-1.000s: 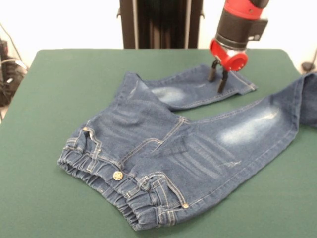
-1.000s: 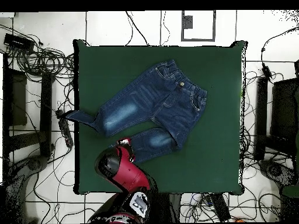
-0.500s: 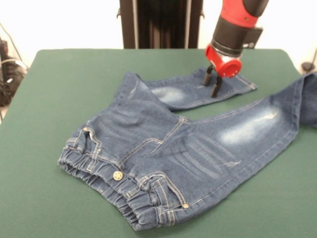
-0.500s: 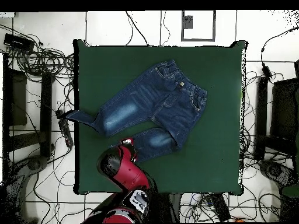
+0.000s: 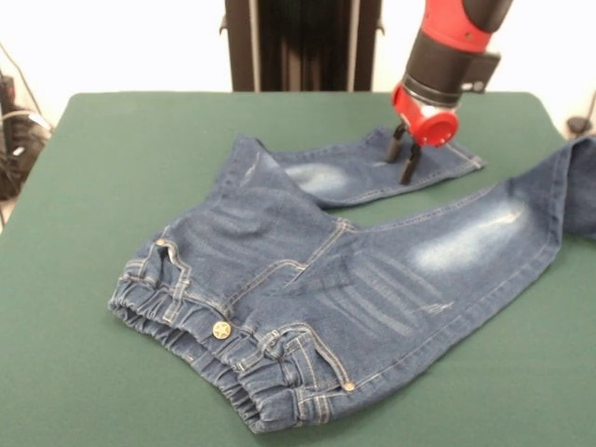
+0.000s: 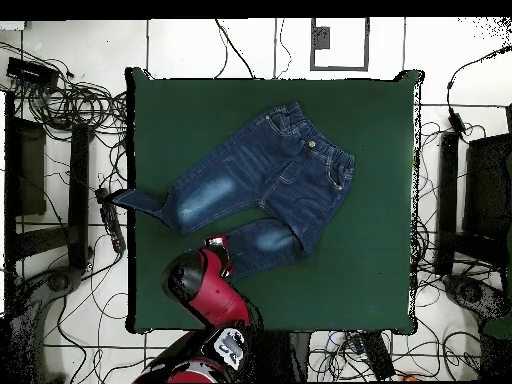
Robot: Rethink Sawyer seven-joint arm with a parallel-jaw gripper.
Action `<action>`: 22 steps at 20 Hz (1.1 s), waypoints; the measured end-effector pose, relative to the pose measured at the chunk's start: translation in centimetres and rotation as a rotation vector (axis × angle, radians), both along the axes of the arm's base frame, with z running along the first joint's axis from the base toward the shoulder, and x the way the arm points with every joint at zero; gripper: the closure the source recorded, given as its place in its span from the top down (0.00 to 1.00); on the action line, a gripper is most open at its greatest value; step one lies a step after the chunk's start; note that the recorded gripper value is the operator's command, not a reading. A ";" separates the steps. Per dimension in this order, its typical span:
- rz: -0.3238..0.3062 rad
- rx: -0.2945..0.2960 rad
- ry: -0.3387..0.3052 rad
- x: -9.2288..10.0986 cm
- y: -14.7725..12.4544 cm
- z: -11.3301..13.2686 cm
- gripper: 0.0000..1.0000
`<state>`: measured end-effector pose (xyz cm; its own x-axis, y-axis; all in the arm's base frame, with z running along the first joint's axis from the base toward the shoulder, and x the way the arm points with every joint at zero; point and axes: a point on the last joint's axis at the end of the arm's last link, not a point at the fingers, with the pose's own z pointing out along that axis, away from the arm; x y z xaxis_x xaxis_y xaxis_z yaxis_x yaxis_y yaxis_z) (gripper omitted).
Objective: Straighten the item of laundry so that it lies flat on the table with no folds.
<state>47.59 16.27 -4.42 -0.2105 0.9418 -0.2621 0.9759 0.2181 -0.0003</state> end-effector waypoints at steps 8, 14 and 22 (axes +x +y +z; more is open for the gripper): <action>-0.018 -0.019 -0.013 0.0 0.5 0.5 1.00; -0.002 -0.017 0.011 -0.5 1.5 2.3 1.00; 0.014 0.037 0.046 0.2 3.2 5.2 1.00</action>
<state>47.76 19.49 0.78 -0.2351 0.9475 -0.2169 0.9719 0.2327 -0.0368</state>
